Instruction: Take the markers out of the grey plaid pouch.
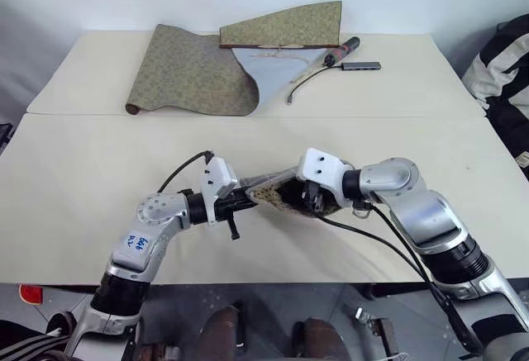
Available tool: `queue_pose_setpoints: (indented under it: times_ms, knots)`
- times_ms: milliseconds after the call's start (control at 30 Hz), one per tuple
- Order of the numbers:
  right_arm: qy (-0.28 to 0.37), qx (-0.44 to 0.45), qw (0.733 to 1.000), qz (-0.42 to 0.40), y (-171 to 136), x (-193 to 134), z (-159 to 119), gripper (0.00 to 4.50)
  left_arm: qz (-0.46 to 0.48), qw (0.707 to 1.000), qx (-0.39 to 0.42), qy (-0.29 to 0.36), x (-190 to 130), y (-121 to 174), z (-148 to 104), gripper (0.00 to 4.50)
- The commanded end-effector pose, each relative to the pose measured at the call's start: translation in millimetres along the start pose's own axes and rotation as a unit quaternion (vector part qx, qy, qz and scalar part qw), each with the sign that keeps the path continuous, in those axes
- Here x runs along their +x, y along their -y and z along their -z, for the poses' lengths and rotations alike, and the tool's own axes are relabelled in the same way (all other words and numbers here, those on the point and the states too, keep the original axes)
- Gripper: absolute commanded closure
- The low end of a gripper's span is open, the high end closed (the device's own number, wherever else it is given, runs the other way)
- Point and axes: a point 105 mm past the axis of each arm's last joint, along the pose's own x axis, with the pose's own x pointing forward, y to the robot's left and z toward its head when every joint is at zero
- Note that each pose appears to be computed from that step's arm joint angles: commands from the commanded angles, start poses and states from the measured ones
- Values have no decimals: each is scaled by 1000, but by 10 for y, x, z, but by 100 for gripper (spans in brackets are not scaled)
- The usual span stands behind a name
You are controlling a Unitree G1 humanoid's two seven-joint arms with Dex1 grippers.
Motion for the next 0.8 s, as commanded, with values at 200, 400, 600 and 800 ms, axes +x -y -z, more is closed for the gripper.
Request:
queue_pose_setpoints:
  times_ms: [200,400,600,800]
  knots:
    - [69,17,993,96,-17,130,-262,390,-31,997,-36,56,131,-32,-122,450]
    - [11,-79,994,80,-168,154,-120,390,-43,995,-50,68,157,-35,-158,450]
    - [-11,-182,979,94,-49,89,-235,390,-46,994,-56,81,179,-74,-234,450]
    - [-13,-221,975,28,-290,143,-149,390,-48,990,-85,98,185,-82,-278,450]
